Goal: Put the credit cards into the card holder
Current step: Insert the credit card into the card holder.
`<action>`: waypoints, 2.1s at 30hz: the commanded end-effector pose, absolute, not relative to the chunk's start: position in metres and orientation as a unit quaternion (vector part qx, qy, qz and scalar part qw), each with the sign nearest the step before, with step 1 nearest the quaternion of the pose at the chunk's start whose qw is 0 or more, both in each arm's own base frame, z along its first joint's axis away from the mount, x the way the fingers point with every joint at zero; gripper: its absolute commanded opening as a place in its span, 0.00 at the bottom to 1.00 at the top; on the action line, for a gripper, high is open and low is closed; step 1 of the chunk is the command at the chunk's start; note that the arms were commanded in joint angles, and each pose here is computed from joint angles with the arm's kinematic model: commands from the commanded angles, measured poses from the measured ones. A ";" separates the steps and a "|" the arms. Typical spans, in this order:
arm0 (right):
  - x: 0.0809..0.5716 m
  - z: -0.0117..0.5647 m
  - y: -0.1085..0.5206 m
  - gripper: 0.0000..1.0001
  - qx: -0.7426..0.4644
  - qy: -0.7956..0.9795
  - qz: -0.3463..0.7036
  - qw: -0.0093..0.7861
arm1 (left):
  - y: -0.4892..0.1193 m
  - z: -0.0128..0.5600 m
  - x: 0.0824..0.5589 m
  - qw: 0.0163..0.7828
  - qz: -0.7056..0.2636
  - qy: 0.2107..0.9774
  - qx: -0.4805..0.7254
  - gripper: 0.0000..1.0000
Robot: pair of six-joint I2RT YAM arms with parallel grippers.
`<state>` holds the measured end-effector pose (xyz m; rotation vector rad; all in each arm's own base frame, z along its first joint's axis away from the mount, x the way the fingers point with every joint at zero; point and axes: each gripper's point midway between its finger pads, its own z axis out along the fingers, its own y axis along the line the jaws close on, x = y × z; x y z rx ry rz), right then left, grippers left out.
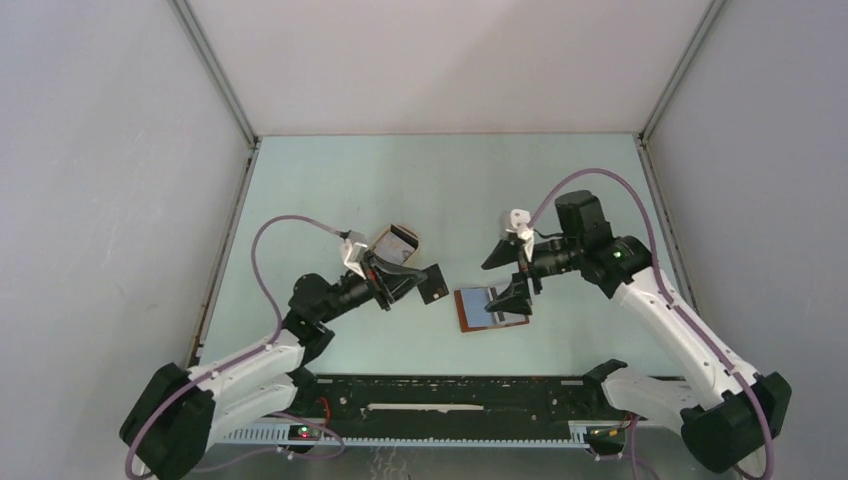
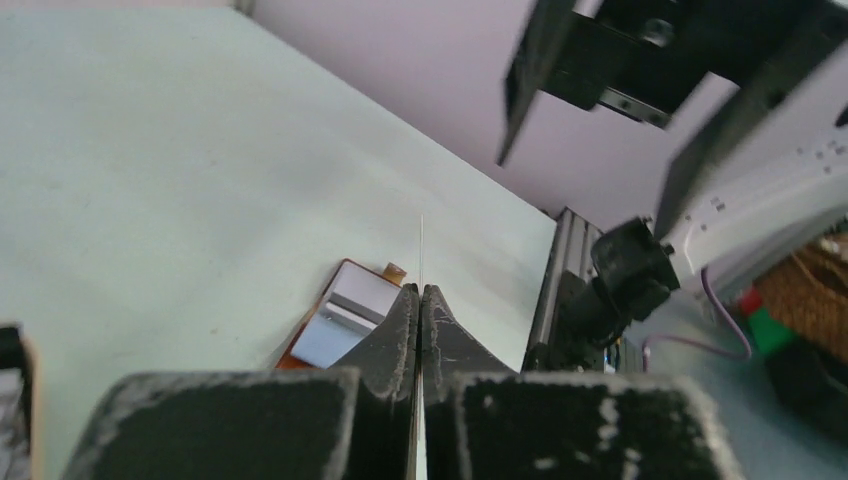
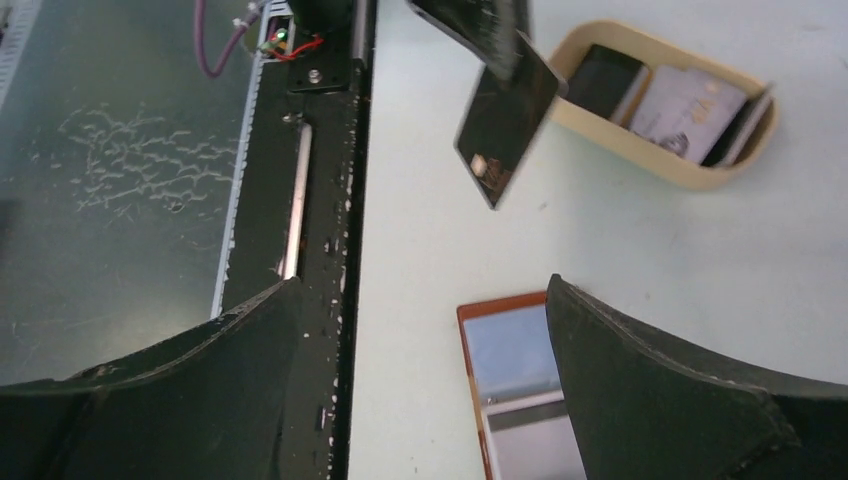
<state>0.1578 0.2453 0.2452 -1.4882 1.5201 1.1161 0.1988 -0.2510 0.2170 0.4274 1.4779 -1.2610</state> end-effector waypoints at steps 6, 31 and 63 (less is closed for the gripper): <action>0.178 0.235 0.237 1.00 -0.522 0.612 0.476 0.357 | -0.299 0.266 0.180 0.597 -0.557 0.477 0.325 0.00; 0.188 0.200 0.258 0.68 -0.536 0.647 0.465 0.279 | -0.337 0.232 0.181 0.526 -0.616 0.482 0.335 0.00; 0.171 0.220 0.251 0.00 -0.566 0.607 0.474 0.293 | -0.342 0.226 0.189 0.518 -0.619 0.503 0.309 0.22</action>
